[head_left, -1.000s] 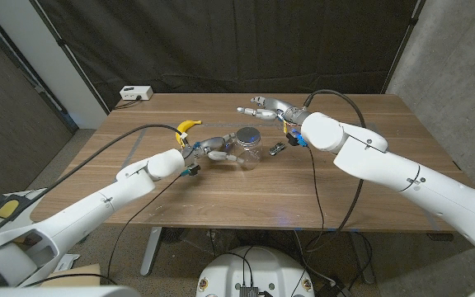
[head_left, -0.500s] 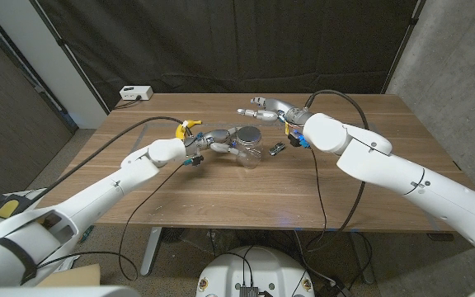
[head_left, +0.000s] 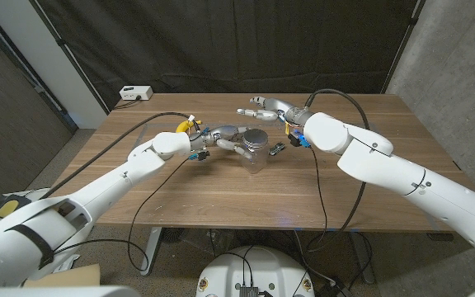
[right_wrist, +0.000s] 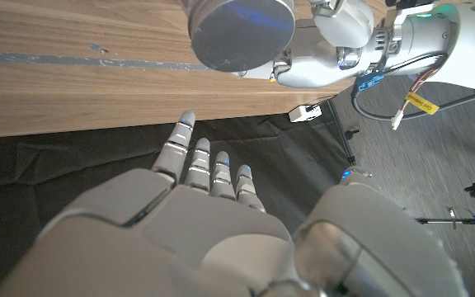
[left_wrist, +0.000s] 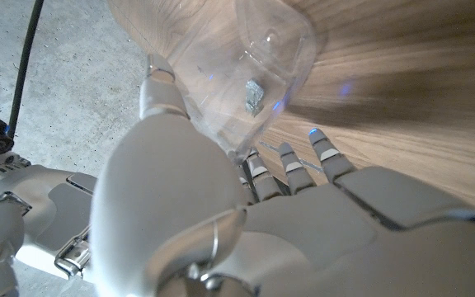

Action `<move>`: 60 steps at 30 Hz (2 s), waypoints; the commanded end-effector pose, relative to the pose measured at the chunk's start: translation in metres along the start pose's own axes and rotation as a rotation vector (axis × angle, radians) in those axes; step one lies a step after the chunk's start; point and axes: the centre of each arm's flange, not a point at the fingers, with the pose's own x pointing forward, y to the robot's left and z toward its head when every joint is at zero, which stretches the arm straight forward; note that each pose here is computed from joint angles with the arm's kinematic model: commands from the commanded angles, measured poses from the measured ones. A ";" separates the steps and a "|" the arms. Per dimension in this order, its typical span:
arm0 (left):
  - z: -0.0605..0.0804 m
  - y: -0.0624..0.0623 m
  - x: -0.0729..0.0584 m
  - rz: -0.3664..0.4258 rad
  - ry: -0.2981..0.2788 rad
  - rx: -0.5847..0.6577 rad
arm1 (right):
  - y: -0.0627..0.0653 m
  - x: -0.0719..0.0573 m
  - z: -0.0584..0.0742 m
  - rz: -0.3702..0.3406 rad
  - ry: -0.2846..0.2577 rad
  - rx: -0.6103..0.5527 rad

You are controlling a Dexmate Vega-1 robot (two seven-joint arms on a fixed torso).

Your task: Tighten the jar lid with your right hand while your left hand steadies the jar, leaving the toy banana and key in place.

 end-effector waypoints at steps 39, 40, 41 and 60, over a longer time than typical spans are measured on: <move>-0.015 -0.029 -0.005 0.056 0.132 0.157 | -0.017 0.054 0.046 0.579 0.287 -0.619; -0.015 -0.029 -0.005 0.055 0.134 0.159 | -0.016 0.055 0.046 0.581 0.289 -0.621; -0.015 -0.029 -0.005 0.056 0.134 0.160 | -0.015 0.055 0.045 0.586 0.292 -0.622; -0.016 -0.025 -0.005 0.059 0.136 0.156 | -0.001 0.057 0.042 0.614 0.272 -0.629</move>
